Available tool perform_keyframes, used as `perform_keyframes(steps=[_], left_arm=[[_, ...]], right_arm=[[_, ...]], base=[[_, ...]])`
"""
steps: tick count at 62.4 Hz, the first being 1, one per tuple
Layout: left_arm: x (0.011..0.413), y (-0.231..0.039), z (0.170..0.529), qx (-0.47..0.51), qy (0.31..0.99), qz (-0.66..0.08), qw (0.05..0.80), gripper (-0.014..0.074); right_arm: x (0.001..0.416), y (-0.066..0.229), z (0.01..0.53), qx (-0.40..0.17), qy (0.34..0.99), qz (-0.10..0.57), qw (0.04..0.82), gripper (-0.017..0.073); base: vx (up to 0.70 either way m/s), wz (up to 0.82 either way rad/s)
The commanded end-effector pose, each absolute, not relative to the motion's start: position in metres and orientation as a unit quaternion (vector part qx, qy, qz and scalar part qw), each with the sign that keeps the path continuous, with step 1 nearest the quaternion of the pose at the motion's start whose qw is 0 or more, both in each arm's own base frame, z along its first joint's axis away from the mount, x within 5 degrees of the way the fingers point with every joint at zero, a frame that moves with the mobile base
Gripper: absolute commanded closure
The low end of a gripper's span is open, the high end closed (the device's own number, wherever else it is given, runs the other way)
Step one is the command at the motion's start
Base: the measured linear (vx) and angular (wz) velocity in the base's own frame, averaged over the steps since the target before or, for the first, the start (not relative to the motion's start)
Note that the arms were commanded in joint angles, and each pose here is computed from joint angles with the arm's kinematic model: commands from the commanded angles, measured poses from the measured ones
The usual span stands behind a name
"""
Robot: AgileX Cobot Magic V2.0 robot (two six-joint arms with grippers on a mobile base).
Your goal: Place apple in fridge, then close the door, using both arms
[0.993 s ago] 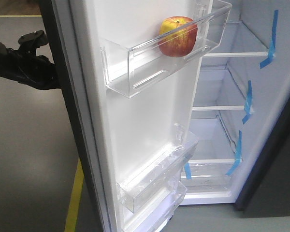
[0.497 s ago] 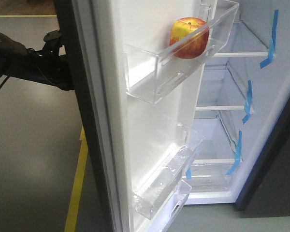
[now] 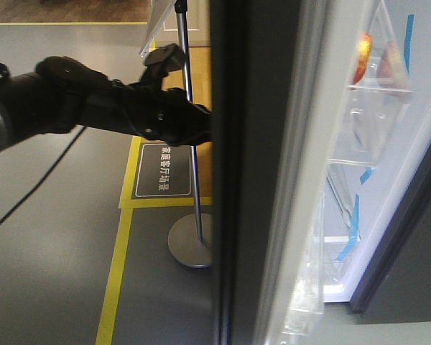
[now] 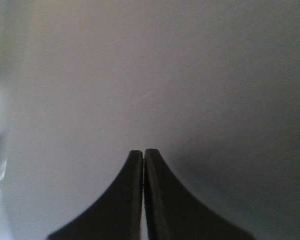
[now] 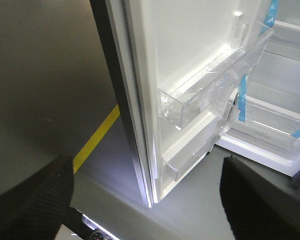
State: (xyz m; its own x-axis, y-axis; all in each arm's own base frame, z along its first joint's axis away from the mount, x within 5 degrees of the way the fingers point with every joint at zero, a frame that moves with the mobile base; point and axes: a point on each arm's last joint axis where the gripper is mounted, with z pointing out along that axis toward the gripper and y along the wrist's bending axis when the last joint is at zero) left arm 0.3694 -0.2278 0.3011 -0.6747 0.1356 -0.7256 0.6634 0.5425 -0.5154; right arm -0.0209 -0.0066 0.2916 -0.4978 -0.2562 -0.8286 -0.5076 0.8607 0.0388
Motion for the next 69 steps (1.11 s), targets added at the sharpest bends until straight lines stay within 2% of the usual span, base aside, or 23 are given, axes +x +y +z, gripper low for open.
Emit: perform_keyframes(steps=[1, 8, 15, 35, 46, 60, 69], left_arm=[[0.352, -0.249, 0.335, 0.245, 0.779, -0.45, 0.362, 0.06], [0.342, -0.27, 0.329, 0.262, 0.773, -0.459, 0.352, 0.06], [0.334, -0.28, 0.329, 0.274, 0.769, -0.463, 0.346, 0.06], [0.322, -0.278, 0.337, 0.311, 0.76, -0.469, 0.325, 0.06], [0.312, -0.259, 0.349, 0.295, 0.786, -0.412, 0.355, 0.06], [0.279, -0.216, 0.353, 0.274, 0.809, -0.313, 0.416, 0.06], [0.255, -0.191, 0.346, 0.263, 0.821, -0.272, 0.427, 0.06]], right_arm=[[-0.018, -0.005, 0.302, -0.218, 0.84, 0.147, 0.474, -0.0013], [-0.018, -0.005, 0.302, -0.218, 0.84, 0.147, 0.474, -0.0013], [-0.018, -0.005, 0.302, -0.218, 0.84, 0.147, 0.474, -0.0013], [-0.018, -0.005, 0.302, -0.218, 0.84, 0.147, 0.474, -0.0013], [-0.018, -0.005, 0.302, -0.218, 0.84, 0.146, 0.474, -0.0013], [-0.018, -0.005, 0.302, -0.218, 0.84, 0.146, 0.474, -0.0013], [-0.018, -0.005, 0.302, -0.219, 0.841, 0.146, 0.474, -0.0013]], base=[[0.0, 0.0], [0.0, 0.0], [0.0, 0.0], [0.0, 0.0], [0.0, 0.0], [0.0, 0.0], [0.0, 0.0]])
